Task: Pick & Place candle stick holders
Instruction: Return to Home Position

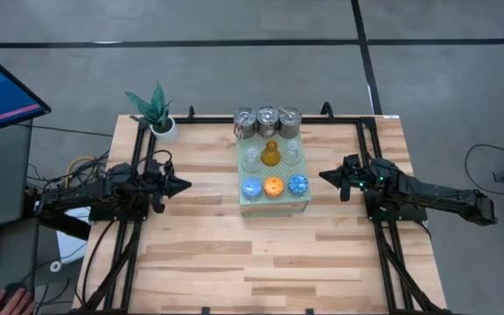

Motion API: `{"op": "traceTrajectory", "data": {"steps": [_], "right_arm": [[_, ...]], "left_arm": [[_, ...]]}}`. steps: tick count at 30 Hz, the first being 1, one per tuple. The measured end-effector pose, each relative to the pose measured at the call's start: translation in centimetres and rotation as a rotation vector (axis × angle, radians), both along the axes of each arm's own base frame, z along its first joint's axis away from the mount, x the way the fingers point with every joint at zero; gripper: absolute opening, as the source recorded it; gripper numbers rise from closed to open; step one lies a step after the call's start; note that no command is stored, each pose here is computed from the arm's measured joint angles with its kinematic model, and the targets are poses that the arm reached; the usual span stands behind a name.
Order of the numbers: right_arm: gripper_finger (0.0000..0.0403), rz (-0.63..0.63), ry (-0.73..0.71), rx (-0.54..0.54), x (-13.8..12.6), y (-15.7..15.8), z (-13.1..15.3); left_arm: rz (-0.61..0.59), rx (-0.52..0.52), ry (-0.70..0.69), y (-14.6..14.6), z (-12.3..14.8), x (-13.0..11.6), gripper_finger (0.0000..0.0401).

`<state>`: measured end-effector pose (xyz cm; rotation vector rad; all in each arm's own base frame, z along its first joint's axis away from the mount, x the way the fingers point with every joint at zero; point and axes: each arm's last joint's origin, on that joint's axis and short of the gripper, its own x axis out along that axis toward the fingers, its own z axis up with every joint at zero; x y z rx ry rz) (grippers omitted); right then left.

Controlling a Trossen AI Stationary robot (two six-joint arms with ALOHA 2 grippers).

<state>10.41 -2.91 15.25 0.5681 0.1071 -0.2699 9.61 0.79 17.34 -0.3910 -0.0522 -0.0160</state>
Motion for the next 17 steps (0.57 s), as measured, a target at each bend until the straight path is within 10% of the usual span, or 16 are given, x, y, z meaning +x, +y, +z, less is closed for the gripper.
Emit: {"op": "traceTrajectory", "data": {"steps": [17], "right_arm": [[0.0000, 0.000, 0.000, 0.000, 0.00, 0.00, 0.00]], "left_arm": [[0.000, 0.001, -0.008, 0.00, 0.08, 0.00, 0.0012]]}}
